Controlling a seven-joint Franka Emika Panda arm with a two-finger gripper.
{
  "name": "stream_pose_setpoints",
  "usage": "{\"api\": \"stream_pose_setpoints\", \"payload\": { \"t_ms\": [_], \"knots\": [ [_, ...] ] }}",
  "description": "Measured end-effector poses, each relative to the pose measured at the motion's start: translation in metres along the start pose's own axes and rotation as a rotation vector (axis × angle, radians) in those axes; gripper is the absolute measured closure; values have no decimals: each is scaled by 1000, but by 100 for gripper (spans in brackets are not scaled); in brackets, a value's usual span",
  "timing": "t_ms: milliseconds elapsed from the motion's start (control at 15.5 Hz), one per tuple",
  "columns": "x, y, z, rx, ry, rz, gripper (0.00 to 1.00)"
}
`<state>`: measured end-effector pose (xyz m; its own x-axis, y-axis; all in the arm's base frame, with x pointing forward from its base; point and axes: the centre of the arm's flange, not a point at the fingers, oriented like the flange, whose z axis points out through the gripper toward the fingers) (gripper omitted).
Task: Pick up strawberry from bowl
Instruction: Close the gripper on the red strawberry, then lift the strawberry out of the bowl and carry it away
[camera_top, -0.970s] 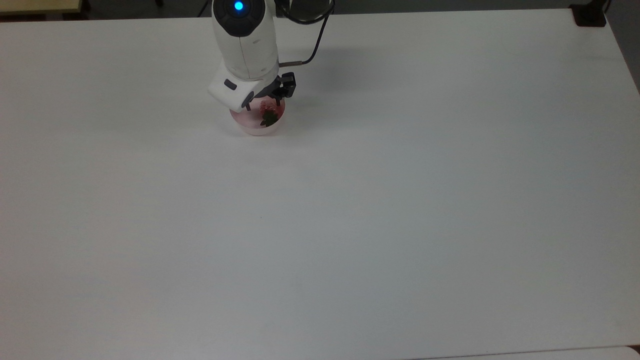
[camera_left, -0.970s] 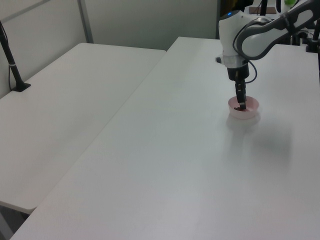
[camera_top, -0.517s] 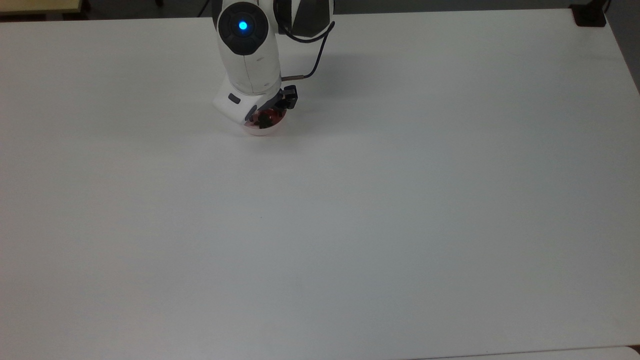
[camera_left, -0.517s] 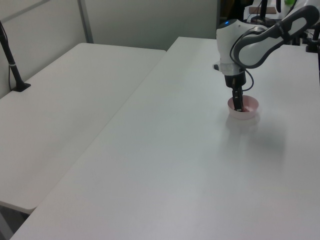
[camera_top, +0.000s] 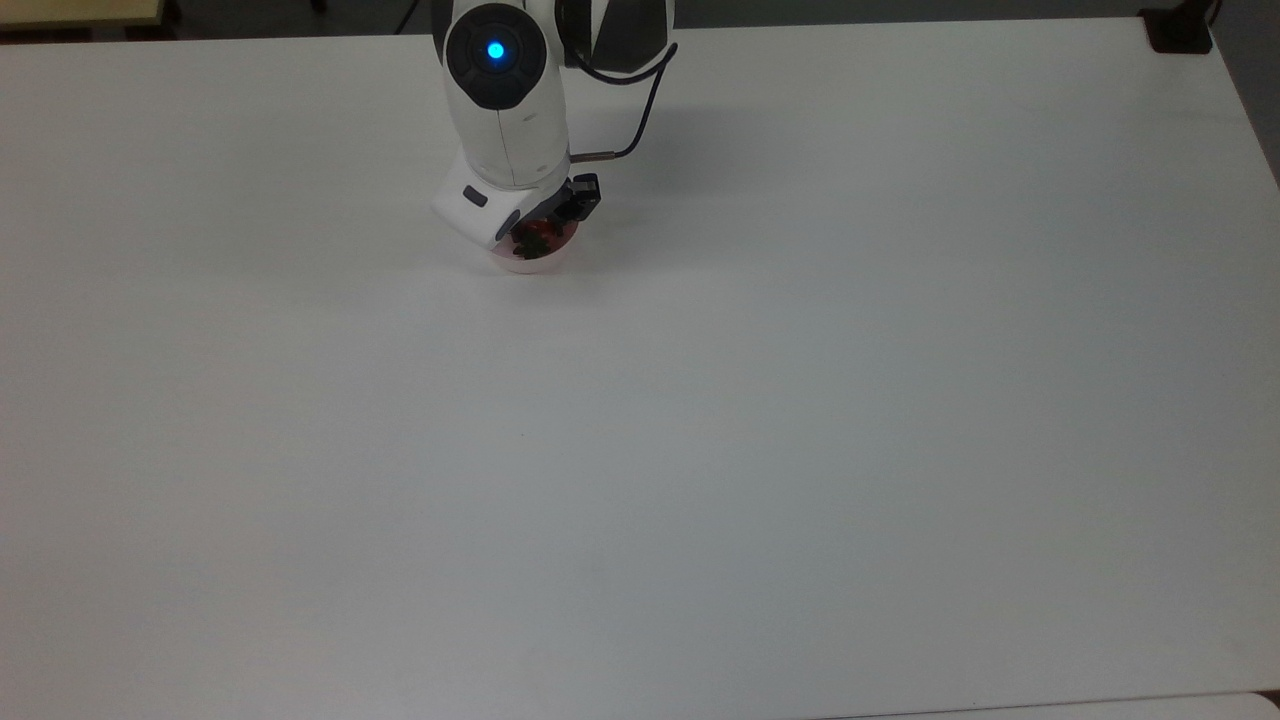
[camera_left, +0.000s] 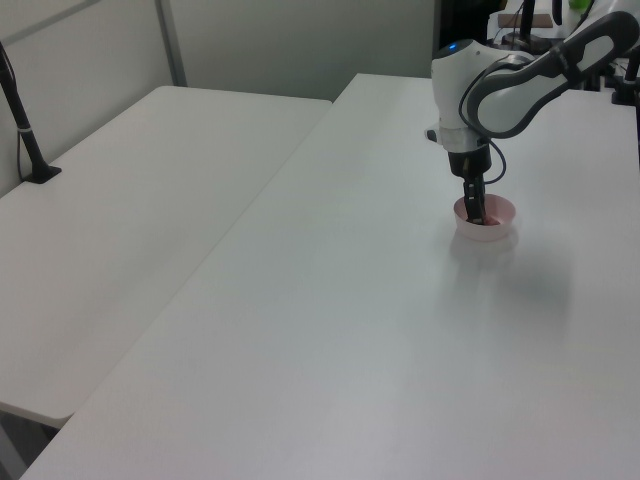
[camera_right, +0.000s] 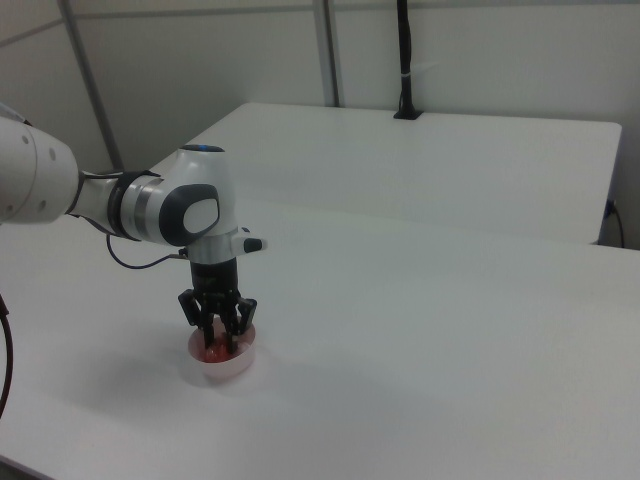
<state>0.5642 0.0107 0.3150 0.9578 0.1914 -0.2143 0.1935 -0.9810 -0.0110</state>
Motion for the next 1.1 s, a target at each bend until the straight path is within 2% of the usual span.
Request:
{"api": "stream_pose_setpoints", "payload": {
  "t_ms": [259, 517, 776, 1099],
  "knots": [
    [-5, 2, -10, 1, -4, 7, 59],
    [-20, 8, -44, -6, 11, 15, 59],
    [-51, 55, -90, -7, 41, -5, 59],
    [-74, 138, -89, -32, 80, -17, 59]
  ]
}}
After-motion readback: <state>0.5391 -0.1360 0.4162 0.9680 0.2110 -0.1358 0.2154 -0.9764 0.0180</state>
